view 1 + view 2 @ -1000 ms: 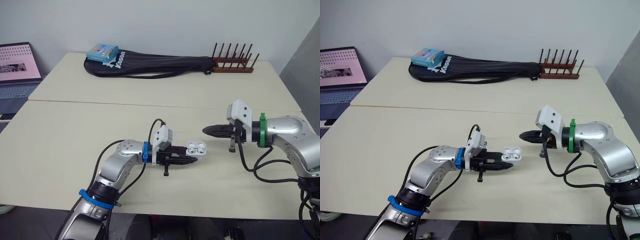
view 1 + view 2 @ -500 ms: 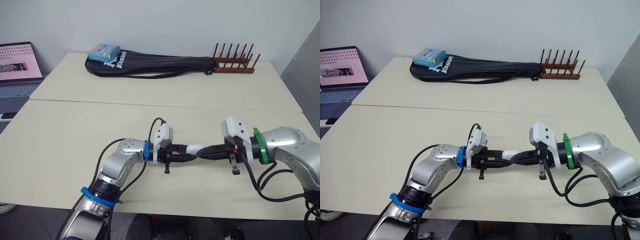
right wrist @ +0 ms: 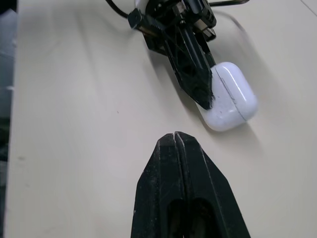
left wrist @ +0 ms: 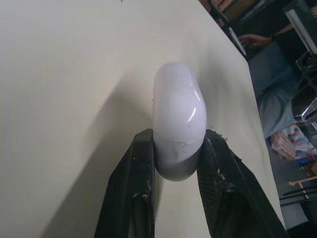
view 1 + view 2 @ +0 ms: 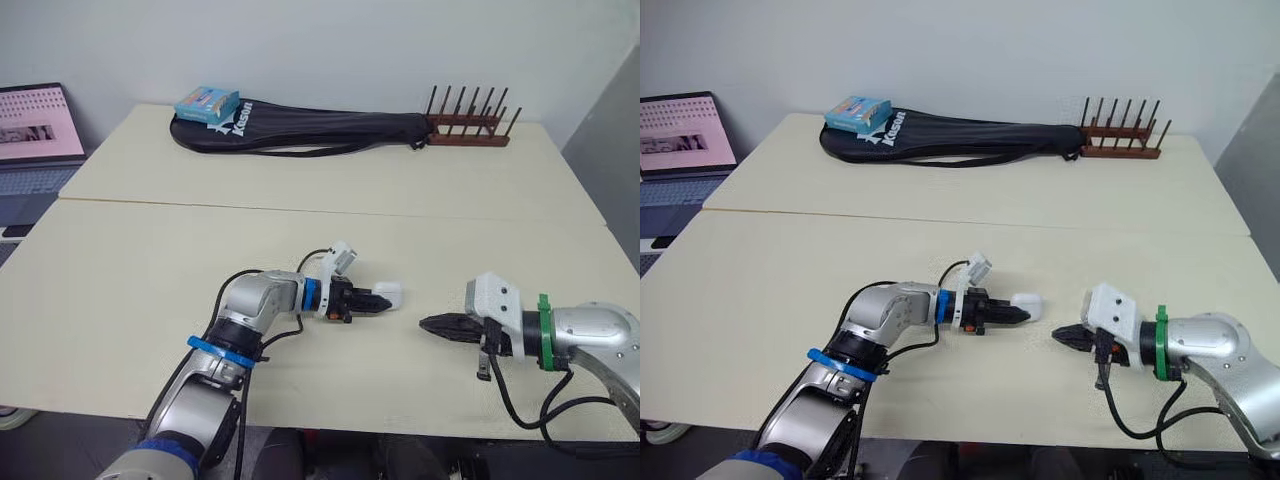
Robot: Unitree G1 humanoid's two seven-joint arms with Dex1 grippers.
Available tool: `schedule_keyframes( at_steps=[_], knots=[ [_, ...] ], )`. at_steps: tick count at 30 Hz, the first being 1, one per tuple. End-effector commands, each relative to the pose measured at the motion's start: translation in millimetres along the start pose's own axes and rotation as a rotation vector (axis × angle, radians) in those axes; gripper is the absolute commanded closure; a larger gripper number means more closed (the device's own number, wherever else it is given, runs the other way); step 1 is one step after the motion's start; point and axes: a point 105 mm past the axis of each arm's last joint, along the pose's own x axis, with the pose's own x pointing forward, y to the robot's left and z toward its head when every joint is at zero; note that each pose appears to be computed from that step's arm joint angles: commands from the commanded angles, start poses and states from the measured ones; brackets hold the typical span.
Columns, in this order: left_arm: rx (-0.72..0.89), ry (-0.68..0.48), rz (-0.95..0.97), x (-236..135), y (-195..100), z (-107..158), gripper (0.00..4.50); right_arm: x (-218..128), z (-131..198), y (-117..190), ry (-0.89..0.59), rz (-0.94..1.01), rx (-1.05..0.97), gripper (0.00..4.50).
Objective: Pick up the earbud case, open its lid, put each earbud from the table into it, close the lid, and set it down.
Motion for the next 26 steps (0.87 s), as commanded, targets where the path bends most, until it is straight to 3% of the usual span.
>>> schedule_keyframes(
  at_steps=[1, 8, 9, 12, 20, 26],
  knots=[
    [0.011, 0.053, 0.044, -13, 9, -7, 2.19, -2, 11, 1, -0.019, -0.018, -0.084, 4.50],
    [0.201, 0.121, 0.201, -76, 22, -18, 0.02, -8, 15, -3, -0.023, 0.036, -0.042, 4.50],
    [0.242, 0.126, 0.221, -84, 21, -18, 0.02, -9, 16, -6, -0.019, 0.031, -0.059, 4.50],
    [0.442, 0.183, 0.288, -123, 15, -26, 0.00, -13, 20, -17, -0.014, 0.030, -0.098, 3.88],
    [0.717, 0.121, 0.377, -185, -30, 2, 0.00, -50, 29, -43, 0.053, 0.117, -0.197, 1.03],
    [0.749, 0.065, 0.324, -181, -53, 6, 0.00, -60, 29, -51, 0.092, 0.160, -0.230, 1.03]
  ],
)
